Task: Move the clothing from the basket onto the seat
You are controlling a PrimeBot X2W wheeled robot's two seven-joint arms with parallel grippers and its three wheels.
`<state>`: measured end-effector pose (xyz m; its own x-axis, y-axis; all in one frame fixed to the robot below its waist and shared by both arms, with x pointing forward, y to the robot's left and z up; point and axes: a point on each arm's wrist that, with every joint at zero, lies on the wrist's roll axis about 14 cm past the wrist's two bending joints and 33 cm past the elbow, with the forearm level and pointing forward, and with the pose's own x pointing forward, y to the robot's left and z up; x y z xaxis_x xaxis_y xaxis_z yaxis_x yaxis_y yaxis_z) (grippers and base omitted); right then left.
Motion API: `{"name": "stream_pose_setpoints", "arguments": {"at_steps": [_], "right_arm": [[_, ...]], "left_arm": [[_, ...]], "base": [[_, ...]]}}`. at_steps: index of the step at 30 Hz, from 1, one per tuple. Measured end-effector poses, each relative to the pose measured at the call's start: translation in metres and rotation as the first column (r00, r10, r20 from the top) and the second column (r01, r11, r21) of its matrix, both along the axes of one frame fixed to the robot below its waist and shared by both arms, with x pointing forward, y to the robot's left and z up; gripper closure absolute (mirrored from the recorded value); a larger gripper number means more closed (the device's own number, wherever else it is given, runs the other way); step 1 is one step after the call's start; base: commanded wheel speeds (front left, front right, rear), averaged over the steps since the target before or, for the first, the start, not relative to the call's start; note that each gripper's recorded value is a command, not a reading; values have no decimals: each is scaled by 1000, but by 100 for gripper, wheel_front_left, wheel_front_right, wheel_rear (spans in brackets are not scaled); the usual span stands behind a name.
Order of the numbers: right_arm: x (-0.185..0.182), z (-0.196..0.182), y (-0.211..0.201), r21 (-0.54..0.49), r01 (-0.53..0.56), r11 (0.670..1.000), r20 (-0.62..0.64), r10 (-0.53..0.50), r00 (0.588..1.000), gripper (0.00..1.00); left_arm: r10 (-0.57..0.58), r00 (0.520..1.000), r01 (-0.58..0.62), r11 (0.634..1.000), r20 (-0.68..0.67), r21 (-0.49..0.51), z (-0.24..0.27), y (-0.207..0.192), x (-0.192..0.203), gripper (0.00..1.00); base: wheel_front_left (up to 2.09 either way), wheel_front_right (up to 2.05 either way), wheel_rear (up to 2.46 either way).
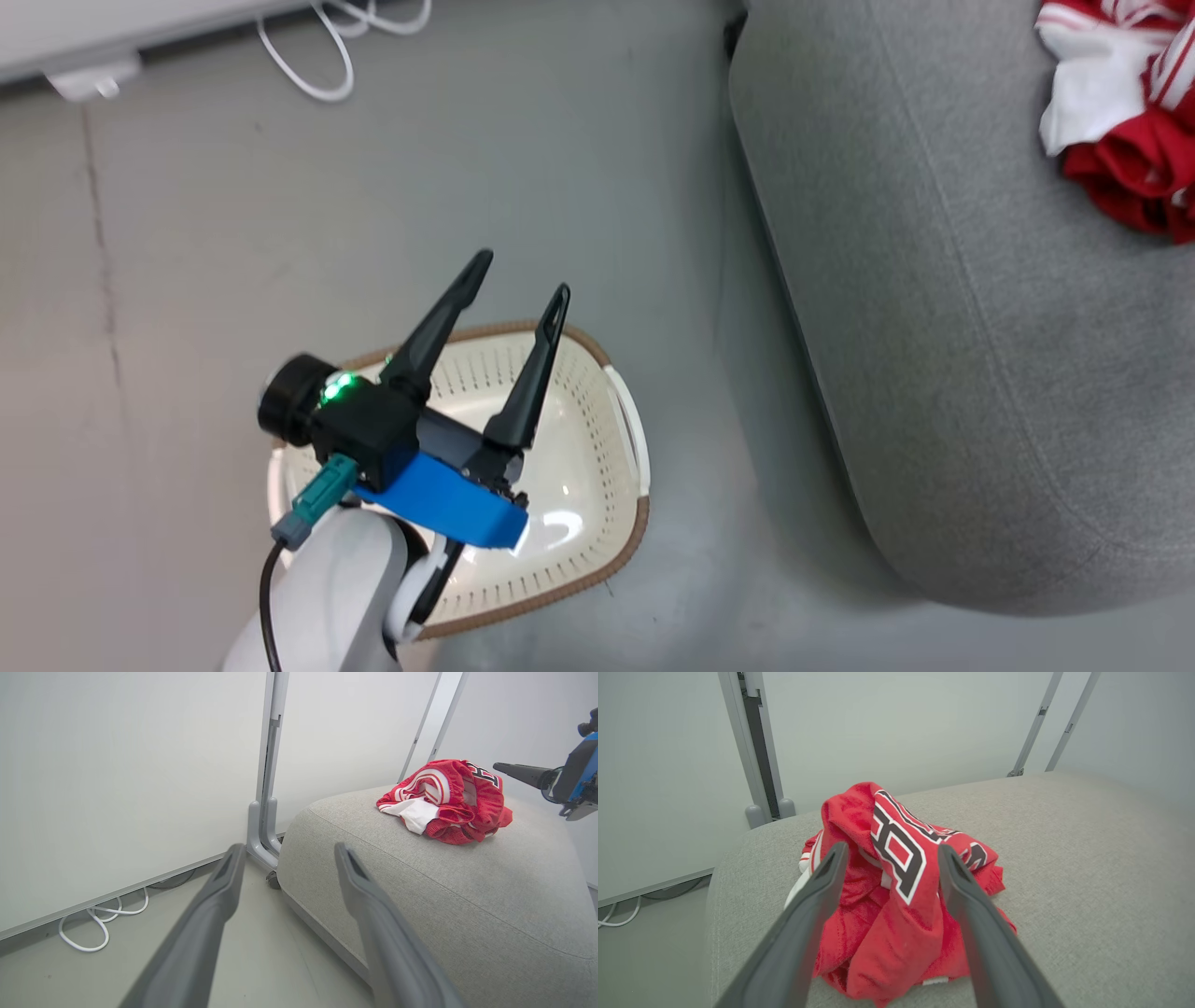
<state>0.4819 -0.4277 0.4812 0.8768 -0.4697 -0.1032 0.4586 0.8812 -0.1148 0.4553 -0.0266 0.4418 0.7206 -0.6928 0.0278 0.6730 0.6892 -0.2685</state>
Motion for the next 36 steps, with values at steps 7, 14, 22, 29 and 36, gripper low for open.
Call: {"name": "stream_pose_setpoints", "arguments": {"at_steps": [7,14,22,29,36], "right_arm": [[-24,24,36,15,-85,996,46,84,995,0],[-54,40,74,16,-167,986,80,166,983,0],[-73,53,143,33,-306,952,143,298,944,0],[-90,54,195,64,-411,909,166,397,903,0],[-99,40,237,114,-506,855,168,485,858,0]], "left_arm": [[81,997,-81,997,13,2,25,20,-24,0],[171,985,-172,985,25,18,40,49,-50,0],[332,943,-332,943,16,14,46,98,-72,0],[456,890,-456,890,0,15,43,139,-88,0],[550,835,-550,835,-9,11,42,171,-100,0]], "base": [[0,0,0],[0,0,0],[0,0,0],[0,0,0],[0,0,0]]}}
